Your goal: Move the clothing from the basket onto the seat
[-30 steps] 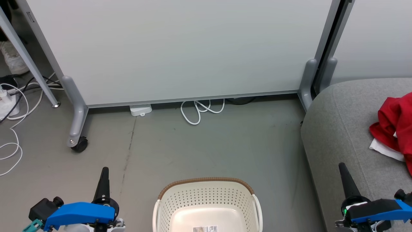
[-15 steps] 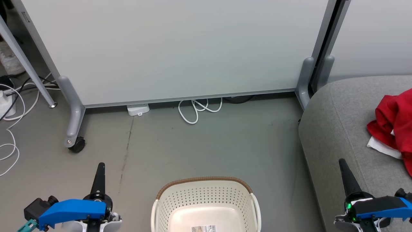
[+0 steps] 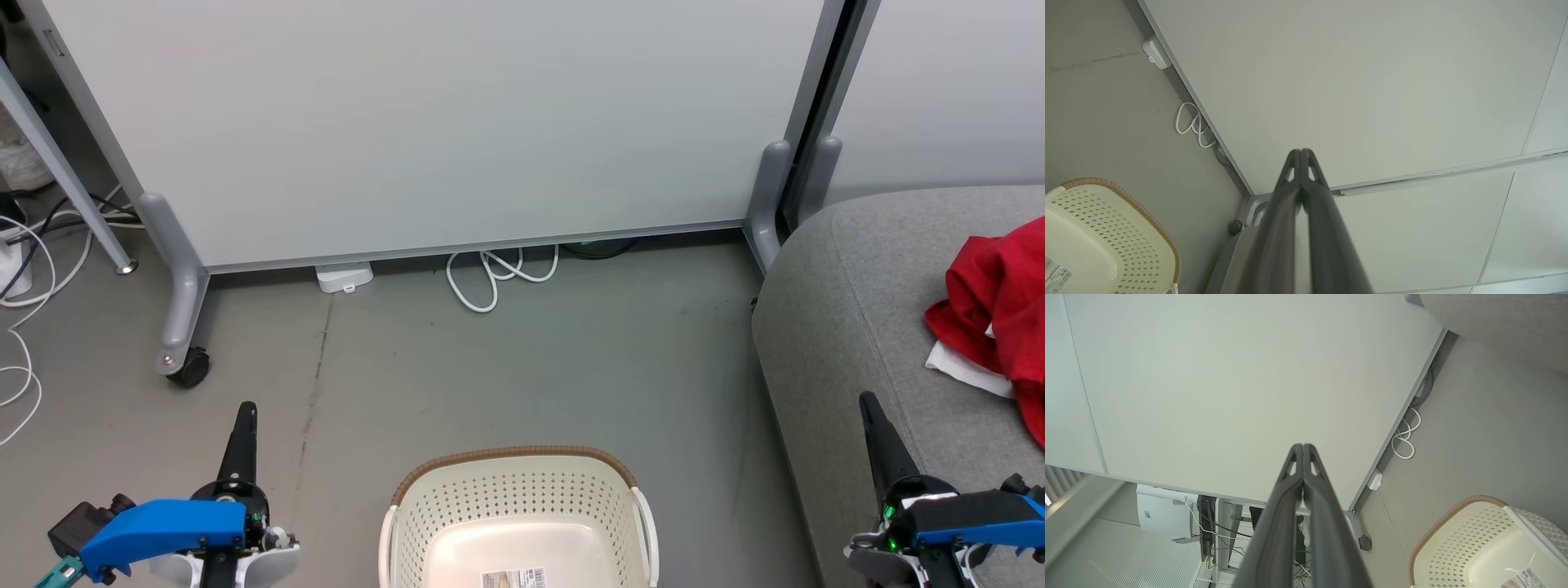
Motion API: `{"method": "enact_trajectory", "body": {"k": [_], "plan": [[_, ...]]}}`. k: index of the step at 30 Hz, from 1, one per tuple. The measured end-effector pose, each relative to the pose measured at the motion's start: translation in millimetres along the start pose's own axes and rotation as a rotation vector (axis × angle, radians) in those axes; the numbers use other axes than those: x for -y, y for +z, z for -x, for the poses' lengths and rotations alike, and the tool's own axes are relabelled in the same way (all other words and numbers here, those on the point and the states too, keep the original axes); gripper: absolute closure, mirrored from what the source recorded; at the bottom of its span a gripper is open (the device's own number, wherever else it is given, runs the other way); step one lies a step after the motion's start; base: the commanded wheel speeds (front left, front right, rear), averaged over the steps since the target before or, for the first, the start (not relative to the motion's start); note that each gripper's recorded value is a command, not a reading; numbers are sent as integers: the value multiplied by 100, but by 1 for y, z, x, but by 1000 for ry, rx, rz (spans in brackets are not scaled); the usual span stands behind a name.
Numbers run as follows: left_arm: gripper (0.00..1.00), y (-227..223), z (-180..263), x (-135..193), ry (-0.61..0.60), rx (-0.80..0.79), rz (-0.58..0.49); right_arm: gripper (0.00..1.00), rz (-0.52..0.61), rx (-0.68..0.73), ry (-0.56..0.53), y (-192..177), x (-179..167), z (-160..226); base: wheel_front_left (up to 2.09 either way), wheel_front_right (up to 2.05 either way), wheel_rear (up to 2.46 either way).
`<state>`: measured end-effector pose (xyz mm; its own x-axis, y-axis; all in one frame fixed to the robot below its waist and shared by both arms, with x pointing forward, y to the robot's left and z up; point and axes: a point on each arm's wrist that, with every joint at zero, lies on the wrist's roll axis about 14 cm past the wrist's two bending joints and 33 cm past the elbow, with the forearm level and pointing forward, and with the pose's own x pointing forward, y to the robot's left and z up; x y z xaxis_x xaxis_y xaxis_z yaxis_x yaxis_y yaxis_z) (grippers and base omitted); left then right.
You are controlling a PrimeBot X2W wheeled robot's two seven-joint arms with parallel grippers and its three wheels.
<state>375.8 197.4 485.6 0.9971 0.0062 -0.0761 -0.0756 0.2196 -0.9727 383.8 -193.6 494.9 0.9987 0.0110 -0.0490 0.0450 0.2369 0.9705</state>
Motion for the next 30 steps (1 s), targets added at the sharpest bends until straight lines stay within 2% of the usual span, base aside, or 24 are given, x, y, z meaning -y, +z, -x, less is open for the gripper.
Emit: {"method": "enact_trajectory", "body": {"k": [30], "plan": [[100,6,-9,15,-56,2,198,100,-215,14,33,7,-7,-3,0,0,0]]}}
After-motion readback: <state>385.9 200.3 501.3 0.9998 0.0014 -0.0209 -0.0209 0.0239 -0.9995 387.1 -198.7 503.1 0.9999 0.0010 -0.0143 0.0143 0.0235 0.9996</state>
